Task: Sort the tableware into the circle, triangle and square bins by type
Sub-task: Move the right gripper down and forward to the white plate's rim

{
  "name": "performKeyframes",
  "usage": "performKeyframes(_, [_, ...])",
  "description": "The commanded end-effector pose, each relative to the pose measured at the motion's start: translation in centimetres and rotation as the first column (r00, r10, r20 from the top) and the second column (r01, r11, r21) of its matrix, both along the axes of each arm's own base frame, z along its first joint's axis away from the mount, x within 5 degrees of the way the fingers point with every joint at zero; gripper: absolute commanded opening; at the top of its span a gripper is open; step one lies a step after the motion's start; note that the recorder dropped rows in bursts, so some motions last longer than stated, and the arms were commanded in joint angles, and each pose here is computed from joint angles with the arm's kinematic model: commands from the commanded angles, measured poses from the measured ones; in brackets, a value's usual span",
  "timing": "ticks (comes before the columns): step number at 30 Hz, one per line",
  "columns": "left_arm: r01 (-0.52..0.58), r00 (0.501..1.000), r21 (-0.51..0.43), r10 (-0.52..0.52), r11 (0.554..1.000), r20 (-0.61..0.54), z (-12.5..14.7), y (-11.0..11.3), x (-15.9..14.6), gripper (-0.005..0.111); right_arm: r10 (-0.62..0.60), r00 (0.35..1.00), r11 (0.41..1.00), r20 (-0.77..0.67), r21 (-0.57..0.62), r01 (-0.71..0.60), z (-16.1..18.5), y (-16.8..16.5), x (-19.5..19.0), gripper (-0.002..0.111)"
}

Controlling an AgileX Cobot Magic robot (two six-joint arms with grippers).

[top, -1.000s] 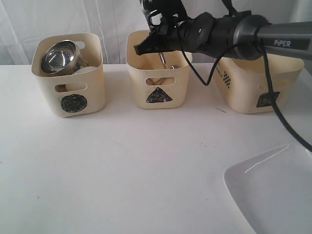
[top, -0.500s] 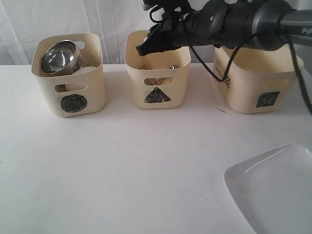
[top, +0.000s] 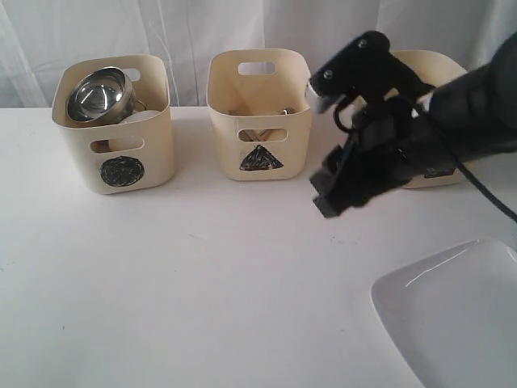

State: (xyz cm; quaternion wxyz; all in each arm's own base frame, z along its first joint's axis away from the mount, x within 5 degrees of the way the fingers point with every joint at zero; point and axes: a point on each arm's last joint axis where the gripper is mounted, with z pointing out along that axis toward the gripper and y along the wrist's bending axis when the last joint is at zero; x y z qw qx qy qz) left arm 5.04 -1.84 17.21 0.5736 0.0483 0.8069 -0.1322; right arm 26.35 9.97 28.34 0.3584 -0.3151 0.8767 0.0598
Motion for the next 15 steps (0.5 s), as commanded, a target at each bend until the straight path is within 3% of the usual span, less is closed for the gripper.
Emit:
performKeyframes(1, [-0.003, 1.000, -0.006, 0.003, 1.000, 0.001, -0.1, 0.0, 0.0, 0.000, -0.066, 0.944, 0.986, -0.324, -0.168, 0.012, -2.2, -2.0, -4.6, 0.051])
performKeyframes(4, [-0.003, 1.000, -0.006, 0.003, 1.000, 0.001, -0.1, 0.0, 0.0, 0.000, -0.049, 0.891, 0.969, -0.450, -0.237, -0.066, -3.4, -1.8, -6.9, 0.051])
performKeyframes(15, [-0.003, 1.000, -0.006, 0.003, 1.000, 0.001, -0.1, 0.0, 0.0, 0.000, -0.011, 0.863, 0.964, -0.505, -0.235, -0.125, -5.7, 1.3, -10.2, 0.051])
